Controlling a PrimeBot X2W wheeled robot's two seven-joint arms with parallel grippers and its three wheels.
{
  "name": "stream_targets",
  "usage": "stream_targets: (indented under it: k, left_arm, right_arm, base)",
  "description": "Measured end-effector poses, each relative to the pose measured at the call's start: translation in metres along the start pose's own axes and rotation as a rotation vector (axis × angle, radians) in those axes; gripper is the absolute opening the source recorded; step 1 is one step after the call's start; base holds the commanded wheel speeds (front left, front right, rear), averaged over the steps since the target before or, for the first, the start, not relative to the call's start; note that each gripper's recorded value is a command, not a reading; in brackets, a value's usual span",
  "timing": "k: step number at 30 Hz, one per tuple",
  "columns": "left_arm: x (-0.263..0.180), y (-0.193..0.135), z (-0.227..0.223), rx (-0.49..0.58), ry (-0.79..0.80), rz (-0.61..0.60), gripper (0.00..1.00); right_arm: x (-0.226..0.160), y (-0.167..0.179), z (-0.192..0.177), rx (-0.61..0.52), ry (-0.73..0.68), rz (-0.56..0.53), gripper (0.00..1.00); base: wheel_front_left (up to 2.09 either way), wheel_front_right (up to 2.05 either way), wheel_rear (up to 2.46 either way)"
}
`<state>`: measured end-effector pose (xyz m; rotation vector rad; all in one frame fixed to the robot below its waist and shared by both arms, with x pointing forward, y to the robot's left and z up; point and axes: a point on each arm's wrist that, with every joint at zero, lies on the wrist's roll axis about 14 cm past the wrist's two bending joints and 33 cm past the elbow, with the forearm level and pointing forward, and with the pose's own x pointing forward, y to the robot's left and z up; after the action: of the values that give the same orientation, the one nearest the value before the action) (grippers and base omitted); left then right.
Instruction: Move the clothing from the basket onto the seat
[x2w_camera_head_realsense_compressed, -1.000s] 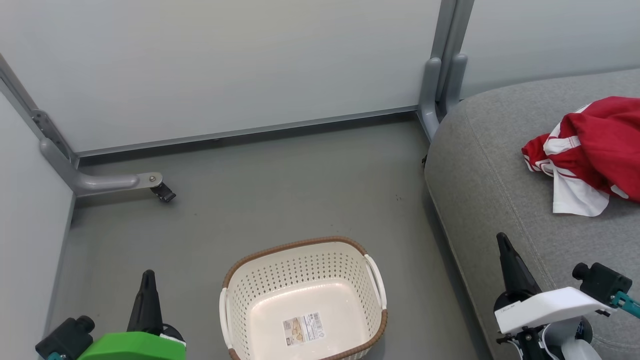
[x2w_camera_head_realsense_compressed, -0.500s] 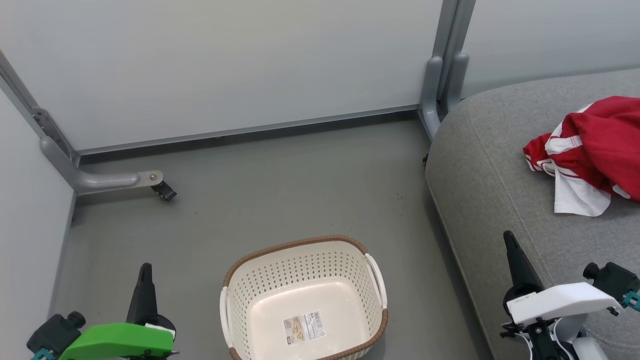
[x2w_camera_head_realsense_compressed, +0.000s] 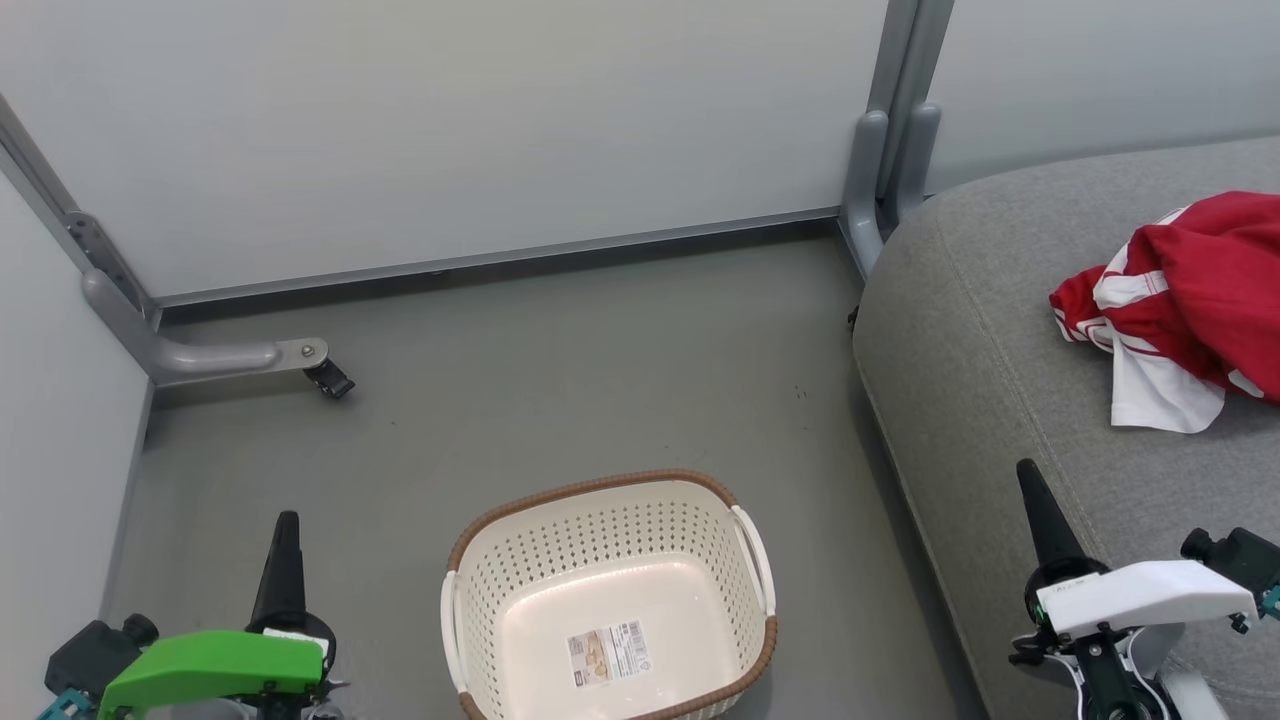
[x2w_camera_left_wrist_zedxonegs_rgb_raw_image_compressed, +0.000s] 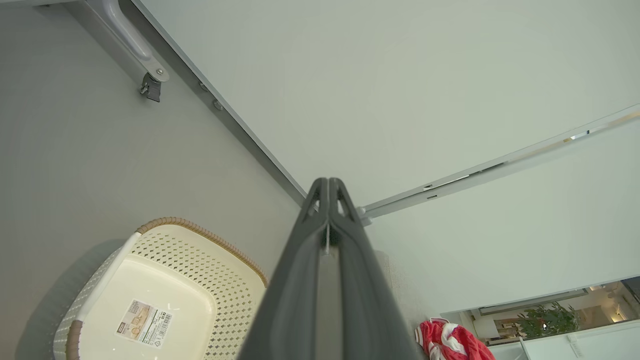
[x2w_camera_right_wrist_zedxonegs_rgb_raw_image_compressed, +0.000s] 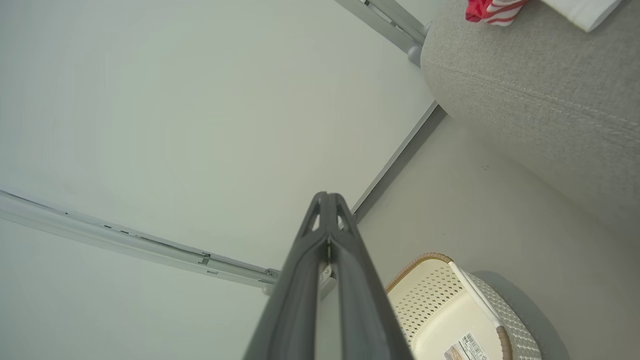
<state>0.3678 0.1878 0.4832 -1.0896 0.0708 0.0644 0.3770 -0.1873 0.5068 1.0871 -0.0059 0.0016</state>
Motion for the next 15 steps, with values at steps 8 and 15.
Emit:
stream_targets:
  k: [8, 15]
  left_arm:
    - [0.0030, -0.0017, 0.0023, -0.078, 0.002, -0.007, 0.00]
    - [0.0057, -0.0034, 0.0049, -0.143, 0.003, -0.014, 0.00]
  right_arm:
    - [0.0022, -0.0014, 0.0020, 0.079, 0.001, -0.006, 0.00]
    - [0.0030, -0.0036, 0.0027, 0.143, 0.004, -0.013, 0.00]
  base:
    - [0.00, 0.00, 0.00]
    - [0.00, 0.00, 0.00]
